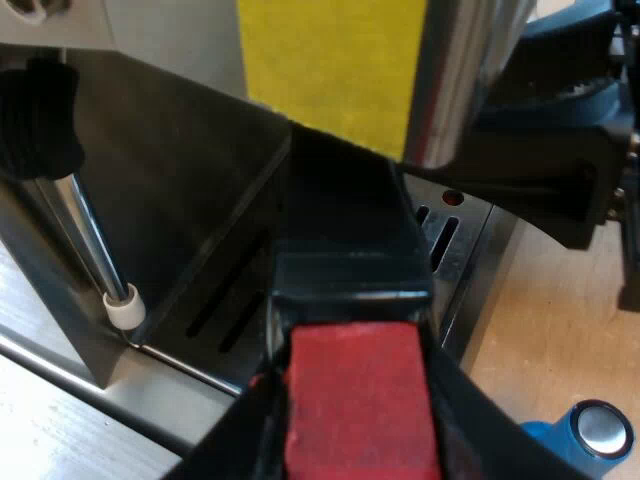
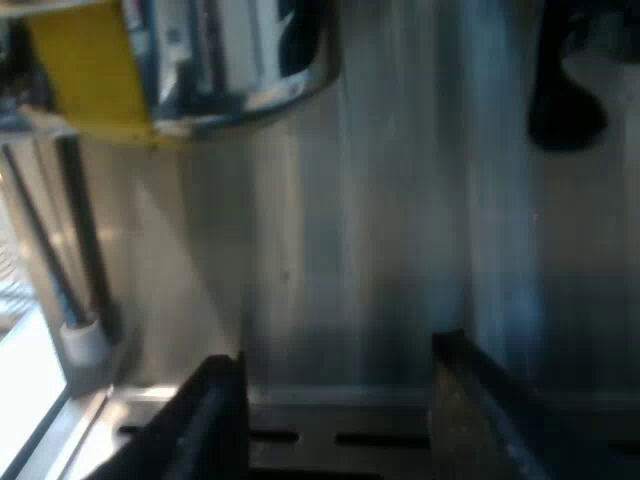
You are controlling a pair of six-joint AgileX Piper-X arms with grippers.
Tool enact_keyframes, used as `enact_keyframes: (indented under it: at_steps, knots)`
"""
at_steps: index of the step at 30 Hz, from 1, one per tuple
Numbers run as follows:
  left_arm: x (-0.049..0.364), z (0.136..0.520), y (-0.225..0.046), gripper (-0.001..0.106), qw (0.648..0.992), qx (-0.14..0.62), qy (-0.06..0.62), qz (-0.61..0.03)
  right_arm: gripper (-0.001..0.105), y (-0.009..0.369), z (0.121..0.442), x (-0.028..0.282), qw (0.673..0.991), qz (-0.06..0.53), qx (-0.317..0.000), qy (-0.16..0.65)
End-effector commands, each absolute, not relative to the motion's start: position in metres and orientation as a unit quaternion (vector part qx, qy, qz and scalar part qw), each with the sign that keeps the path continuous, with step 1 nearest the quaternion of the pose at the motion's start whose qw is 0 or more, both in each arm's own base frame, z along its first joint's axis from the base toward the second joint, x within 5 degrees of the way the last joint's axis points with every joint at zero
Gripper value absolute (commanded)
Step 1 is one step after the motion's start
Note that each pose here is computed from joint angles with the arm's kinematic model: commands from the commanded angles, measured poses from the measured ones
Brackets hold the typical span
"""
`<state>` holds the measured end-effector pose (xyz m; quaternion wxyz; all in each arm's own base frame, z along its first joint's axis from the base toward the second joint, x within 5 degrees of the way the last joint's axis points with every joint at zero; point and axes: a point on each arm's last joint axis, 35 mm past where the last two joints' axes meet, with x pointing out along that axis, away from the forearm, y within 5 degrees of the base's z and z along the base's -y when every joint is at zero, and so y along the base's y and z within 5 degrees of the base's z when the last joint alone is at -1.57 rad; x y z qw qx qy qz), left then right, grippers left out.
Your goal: Put the handle in the coffee machine
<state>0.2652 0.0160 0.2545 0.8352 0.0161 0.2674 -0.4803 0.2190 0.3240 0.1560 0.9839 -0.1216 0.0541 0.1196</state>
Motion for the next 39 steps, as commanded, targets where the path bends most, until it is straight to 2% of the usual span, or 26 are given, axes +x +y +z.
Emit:
enact_keyframes:
  at_steps: [1,3,6,9,20,23,28,29,33,34,36,39]
  knots:
    - [0.260,0.284,0.008,0.000,0.786,-0.058,0.120,-0.604,0.036,0.324,0.160,0.223,0.985,0.118,-0.118,0.039]
    - [0.260,0.284,0.008,0.000,0.786,-0.058,0.120,-0.604,0.033,0.325,0.159,0.226,0.986,0.118,-0.116,0.034]
    - [0.260,0.284,0.008,0.000,0.786,-0.058,0.120,-0.604,0.033,0.334,0.160,0.231,0.982,0.120,-0.140,0.026]
    - [0.260,0.284,0.008,0.000,0.786,-0.059,0.120,-0.603,0.033,0.342,0.160,0.235,0.981,0.125,-0.148,0.020]
    - [0.260,0.283,0.008,0.000,0.785,-0.067,0.127,-0.602,0.033,0.354,0.174,0.249,0.992,0.052,-0.118,-0.002]
    - [0.260,0.283,0.008,0.000,0.785,-0.067,0.127,-0.602,0.033,0.354,0.179,0.249,0.992,0.060,-0.110,-0.017]
    - [0.260,0.283,0.008,0.000,0.785,-0.067,0.127,-0.602,0.033,0.355,0.182,0.249,0.990,0.071,-0.117,-0.031]
    - [0.260,0.283,0.008,0.000,0.785,-0.067,0.127,-0.602,0.033,0.355,0.187,0.248,0.992,0.069,-0.098,-0.045]
    - [0.259,0.282,0.008,0.000,0.786,-0.069,0.135,-0.599,0.033,0.353,0.196,0.248,0.994,0.062,-0.060,-0.073]
    - [0.259,0.282,0.008,0.000,0.787,-0.069,0.136,-0.598,0.033,0.353,0.197,0.248,0.993,0.060,-0.061,-0.075]
    - [0.259,0.281,0.009,0.000,0.794,-0.061,0.153,-0.585,0.033,0.352,0.199,0.247,0.991,0.055,-0.089,-0.084]
    - [0.260,0.278,0.009,0.000,0.805,-0.047,0.177,-0.564,0.033,0.352,0.204,0.245,0.990,0.049,-0.092,-0.099]
